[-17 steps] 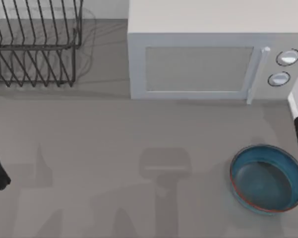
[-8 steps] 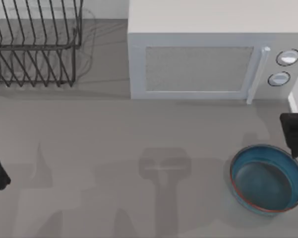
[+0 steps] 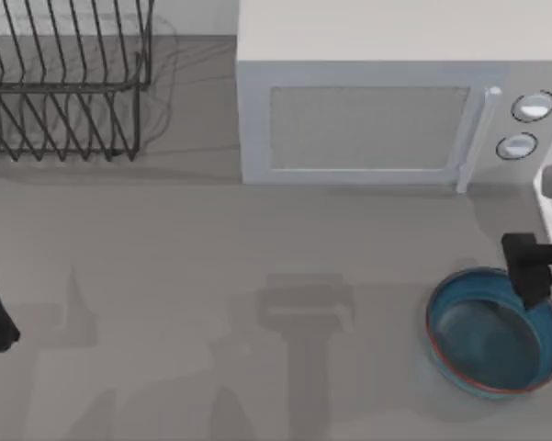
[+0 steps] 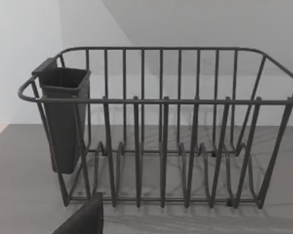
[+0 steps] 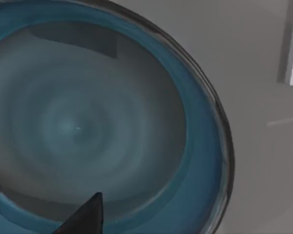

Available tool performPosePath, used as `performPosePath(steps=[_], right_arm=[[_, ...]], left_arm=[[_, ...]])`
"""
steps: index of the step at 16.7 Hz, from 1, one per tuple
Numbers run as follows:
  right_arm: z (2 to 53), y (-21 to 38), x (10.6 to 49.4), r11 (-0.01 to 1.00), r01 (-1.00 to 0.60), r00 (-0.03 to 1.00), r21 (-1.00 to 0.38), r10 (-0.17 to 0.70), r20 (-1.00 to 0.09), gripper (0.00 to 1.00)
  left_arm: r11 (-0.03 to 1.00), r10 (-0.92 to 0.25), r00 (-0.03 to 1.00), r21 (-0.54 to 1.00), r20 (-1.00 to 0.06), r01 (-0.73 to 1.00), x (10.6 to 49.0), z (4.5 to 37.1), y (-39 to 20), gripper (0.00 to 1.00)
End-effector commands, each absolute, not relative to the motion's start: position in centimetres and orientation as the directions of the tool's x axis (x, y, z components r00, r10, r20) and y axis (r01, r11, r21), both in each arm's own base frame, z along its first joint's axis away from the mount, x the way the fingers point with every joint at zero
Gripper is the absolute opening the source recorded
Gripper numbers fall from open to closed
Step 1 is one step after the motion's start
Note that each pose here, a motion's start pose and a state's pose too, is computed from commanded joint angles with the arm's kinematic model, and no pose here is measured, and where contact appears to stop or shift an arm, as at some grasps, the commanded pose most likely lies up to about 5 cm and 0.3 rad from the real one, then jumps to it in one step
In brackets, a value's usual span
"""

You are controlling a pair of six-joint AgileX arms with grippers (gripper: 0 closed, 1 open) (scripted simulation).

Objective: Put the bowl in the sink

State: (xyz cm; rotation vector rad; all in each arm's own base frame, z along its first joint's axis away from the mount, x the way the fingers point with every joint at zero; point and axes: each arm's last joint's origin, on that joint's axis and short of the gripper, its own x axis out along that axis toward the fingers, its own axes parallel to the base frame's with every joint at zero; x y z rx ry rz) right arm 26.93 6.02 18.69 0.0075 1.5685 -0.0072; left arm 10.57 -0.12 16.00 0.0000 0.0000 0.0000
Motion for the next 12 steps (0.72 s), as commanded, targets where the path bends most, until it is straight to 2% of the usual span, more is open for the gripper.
performPosePath(steps=[5, 10, 12], right_arm=[[13.5, 6.0, 26.6, 1.000, 0.010, 0.004, 0.001, 0.001, -1.000, 1.00], [12.9, 6.0, 26.5, 1.000, 0.010, 0.000, 0.000, 0.000, -1.000, 1.00], [12.9, 6.0, 26.5, 1.000, 0.010, 0.000, 0.000, 0.000, -1.000, 0.85]], left_arm=[[1.000, 0.000, 1.000, 0.000, 0.000, 0.000, 10.6, 16.0, -0.1, 1.00], [1.000, 0.000, 1.000, 0.000, 0.000, 0.000, 10.6, 16.0, -0.1, 1.00], [1.000, 0.000, 1.000, 0.000, 0.000, 0.000, 10.6, 16.0, -0.1, 1.00]])
